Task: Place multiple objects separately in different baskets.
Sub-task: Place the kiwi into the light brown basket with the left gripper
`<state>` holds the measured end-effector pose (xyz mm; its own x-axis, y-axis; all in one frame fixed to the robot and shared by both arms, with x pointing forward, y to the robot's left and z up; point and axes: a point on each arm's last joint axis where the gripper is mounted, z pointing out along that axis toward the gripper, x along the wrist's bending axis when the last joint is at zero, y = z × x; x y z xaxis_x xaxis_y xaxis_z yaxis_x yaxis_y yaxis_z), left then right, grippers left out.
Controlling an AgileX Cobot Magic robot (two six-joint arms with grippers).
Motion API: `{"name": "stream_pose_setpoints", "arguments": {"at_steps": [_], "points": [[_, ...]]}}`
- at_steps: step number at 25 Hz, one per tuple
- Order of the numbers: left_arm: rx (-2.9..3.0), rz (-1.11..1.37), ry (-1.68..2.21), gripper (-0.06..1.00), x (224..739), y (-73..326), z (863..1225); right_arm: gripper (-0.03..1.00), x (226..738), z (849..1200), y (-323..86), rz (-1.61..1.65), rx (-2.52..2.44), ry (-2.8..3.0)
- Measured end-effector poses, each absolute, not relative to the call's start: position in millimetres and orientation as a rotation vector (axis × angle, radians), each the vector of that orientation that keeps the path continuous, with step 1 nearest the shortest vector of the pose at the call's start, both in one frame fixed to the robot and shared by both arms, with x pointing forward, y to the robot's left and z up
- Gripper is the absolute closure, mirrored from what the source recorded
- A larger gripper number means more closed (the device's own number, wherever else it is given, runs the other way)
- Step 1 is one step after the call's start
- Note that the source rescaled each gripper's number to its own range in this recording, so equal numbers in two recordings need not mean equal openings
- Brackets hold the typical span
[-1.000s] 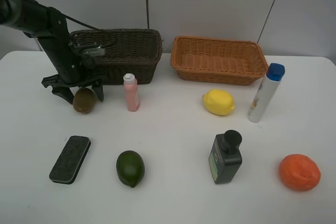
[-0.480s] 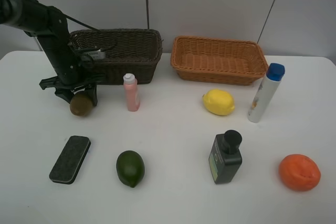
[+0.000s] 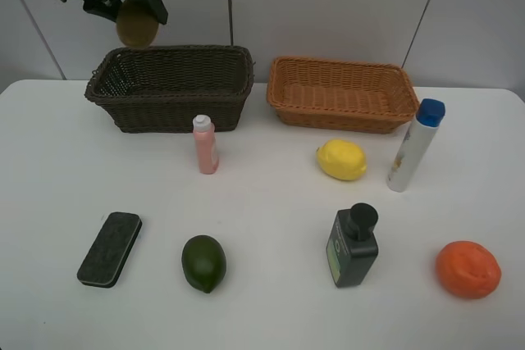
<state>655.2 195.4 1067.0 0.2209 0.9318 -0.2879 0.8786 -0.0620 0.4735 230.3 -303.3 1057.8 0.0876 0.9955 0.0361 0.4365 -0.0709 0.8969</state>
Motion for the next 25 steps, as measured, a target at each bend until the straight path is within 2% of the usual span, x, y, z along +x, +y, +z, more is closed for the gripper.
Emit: {"name": "stream_pose_setpoints", "arguments": {"at_steps": [4,13,19,20,23,25], "points": [[1.924,0.07,1.527,0.5,678,151,1071,-0.01,230,1058,-303,0.941,1.615,1.446],[1.935,0.165,1.204,0.5,720,28,1012,-0.01,230,1058,-303,0.941,1.615,1.446],[1.953,0.351,1.028,0.5,725,-20,968,-0.01,230,1058,-303,0.941,1.615,1.446],[1.966,0.386,1.006,0.46,726,-23,960,-0.01,230,1058,-303,0.941,1.615,1.446],[1.987,0.427,0.987,0.08,728,-26,944,-0.01,230,1058,-303,0.941,1.615,1.446],[1.995,0.431,0.986,-0.01,728,-25,940,-0.01,230,1058,-303,0.941,1.615,1.446]]}}
